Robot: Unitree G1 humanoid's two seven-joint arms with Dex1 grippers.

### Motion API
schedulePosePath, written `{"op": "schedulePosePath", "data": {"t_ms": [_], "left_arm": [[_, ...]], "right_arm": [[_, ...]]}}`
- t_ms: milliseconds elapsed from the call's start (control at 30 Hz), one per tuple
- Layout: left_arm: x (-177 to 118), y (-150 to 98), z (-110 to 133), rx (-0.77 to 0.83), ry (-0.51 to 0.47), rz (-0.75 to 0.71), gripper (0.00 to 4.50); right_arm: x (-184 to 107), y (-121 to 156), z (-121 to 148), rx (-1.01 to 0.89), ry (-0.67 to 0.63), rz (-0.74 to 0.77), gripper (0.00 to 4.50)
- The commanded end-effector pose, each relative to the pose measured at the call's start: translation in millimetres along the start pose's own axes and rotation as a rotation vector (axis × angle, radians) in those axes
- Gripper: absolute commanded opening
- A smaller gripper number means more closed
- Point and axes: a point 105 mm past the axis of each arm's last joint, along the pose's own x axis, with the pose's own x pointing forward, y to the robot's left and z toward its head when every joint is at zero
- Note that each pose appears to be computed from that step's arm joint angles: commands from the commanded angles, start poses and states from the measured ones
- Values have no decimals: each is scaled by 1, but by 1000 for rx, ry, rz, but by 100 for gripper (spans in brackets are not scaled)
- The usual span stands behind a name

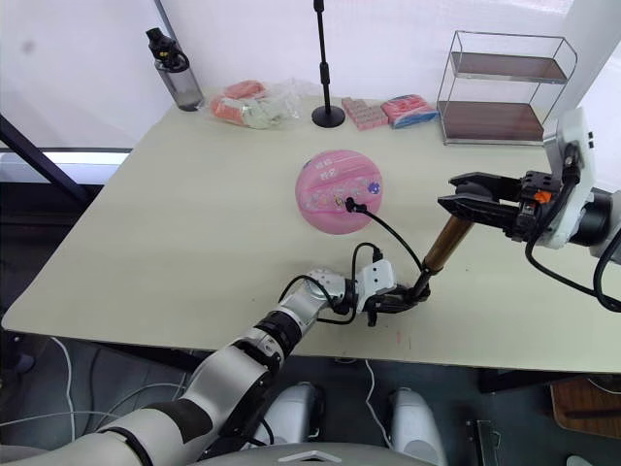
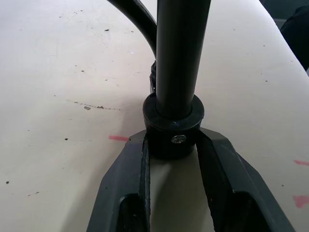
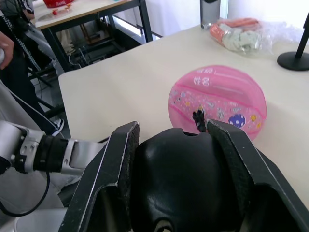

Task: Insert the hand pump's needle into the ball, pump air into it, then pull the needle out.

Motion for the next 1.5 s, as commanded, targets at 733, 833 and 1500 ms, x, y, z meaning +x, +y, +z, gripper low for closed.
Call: {"op": "schedulePosePath", "data": {"t_ms": [733, 833, 1500], "left_arm": [[-12, -28, -66, -144, 205, -57, 103], [-13, -28, -66, -144, 206, -55, 103], [-11, -29, -65, -144, 201, -58, 103]], "right_arm": [[21, -14, -122, 114, 166, -84, 179], [22, -17, -160, 137, 224, -124, 179], [13, -11, -49, -66, -1, -65, 179]]}}
